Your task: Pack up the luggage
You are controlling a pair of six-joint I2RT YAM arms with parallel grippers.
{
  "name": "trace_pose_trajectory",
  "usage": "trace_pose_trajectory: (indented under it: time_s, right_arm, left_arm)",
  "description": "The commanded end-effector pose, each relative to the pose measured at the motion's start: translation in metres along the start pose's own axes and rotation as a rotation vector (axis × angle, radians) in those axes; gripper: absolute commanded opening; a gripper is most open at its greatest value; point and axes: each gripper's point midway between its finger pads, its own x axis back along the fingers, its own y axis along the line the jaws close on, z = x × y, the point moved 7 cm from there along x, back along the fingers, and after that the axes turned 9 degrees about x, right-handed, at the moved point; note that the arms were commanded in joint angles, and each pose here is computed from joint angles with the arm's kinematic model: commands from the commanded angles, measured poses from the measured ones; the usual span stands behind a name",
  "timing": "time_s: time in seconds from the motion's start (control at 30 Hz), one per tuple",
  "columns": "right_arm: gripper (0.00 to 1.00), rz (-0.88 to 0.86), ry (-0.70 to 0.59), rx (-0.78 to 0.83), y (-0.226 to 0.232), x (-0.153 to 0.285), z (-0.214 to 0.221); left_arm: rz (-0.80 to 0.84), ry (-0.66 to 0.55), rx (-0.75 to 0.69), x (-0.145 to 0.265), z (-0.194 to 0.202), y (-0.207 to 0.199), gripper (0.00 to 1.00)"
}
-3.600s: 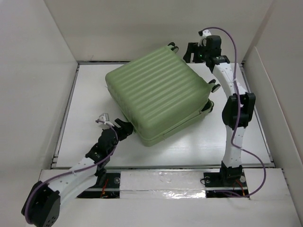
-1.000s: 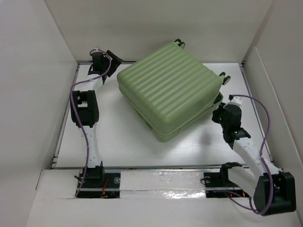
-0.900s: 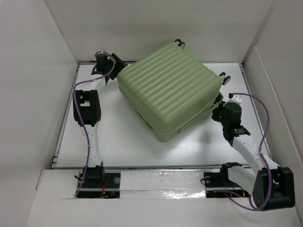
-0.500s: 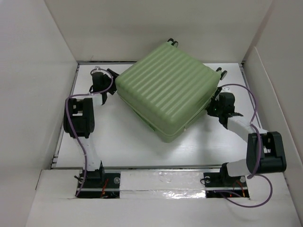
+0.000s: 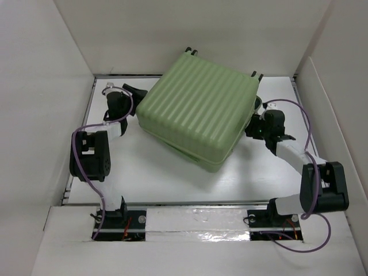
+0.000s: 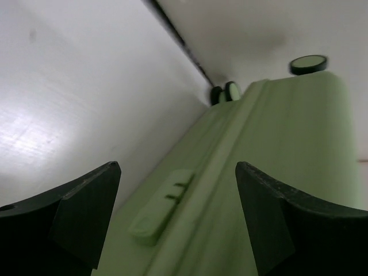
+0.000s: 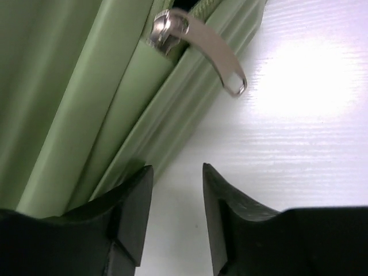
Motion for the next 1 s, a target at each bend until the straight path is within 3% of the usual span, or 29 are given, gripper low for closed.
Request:
trace_pose_trajectory:
  time_s: [0.0,0.03,0.1,0.2,0.23,0.27,0.3,0.33,0.37,0.43,0.47,0.5,0.53,0.6,0.73,0.83,0.87,0.97]
  right_arm:
    - [0.48,-0.126,-0.204,-0.033,0.019,0.030,-0.031]
    - [0.48,-0.125,-0.211,-0.042,0.016,0.036,-0.028]
    - [0.44,-0.151,-0.208,-0.057,0.016,0.047,-0.007]
    - [0.15,-0.274,-0.321,-0.022,0.029,0.076,0.001]
    - [0.02,-0.303,-0.294,-0.033,0.031,0.078,0.025]
    - [0.00,-0.347,-0.355,-0.016,0.036,0.092,0.025]
    - [0.00,-0.422,-0.388,0.011,0.045,0.099,0.029]
    - [0.00,-0.439,-0.373,0.004,0.045,0.100,0.047]
    - [0.00,-0.463,-0.387,0.022,0.049,0.105,0.050]
    - [0.00,-0.461,-0.397,0.048,0.050,0.114,0.055]
    - [0.00,-0.464,-0.391,0.054,0.051,0.116,0.060]
    - [0.03,-0.463,-0.380,0.055,0.050,0.117,0.063]
    - [0.15,-0.474,-0.394,0.068,0.052,0.120,0.064]
    - [0.25,-0.493,-0.391,0.068,0.053,0.120,0.072]
    - [0.36,-0.570,-0.404,0.090,0.060,0.121,0.076]
    - [0.34,-0.587,-0.399,0.121,0.063,0.120,0.070]
    - [0.33,-0.584,-0.373,0.119,0.063,0.117,0.071]
    - [0.33,-0.650,-0.365,0.135,0.069,0.117,0.074]
  left_arm:
    - [0.199,-0.072,-0.022,0.001,-0.050,-0.090,0.80]
    - [0.142,-0.084,-0.025,0.002,-0.054,-0.081,0.80]
    - [0.175,-0.166,-0.107,0.017,-0.080,-0.121,0.80]
    - [0.262,-0.312,-0.176,0.065,-0.098,-0.174,0.70]
    - [0.337,-0.352,-0.189,0.097,-0.096,-0.197,0.64]
    - [0.330,-0.337,-0.189,0.105,-0.082,-0.185,0.39]
    - [0.369,-0.344,-0.194,0.116,-0.071,-0.186,0.28]
    - [0.445,-0.345,-0.187,0.147,-0.053,-0.200,0.23]
    - [0.403,-0.297,-0.184,0.145,-0.029,-0.166,0.15]
    - [0.446,-0.267,-0.149,0.172,-0.002,-0.154,0.05]
    - [0.379,-0.222,-0.141,0.168,0.017,-0.114,0.00]
    - [0.378,-0.203,-0.137,0.172,0.026,-0.101,0.00]
    - [0.392,-0.185,-0.140,0.184,0.031,-0.093,0.00]
    - [0.264,-0.131,-0.170,0.184,0.046,-0.050,0.00]
    - [0.238,-0.046,-0.206,0.208,0.066,-0.013,0.00]
    - [0.222,0.097,-0.235,0.213,0.087,0.012,0.23]
    - [0.204,0.139,-0.242,0.212,0.093,0.020,0.39]
    - [0.179,0.282,-0.248,0.213,0.111,0.039,0.51]
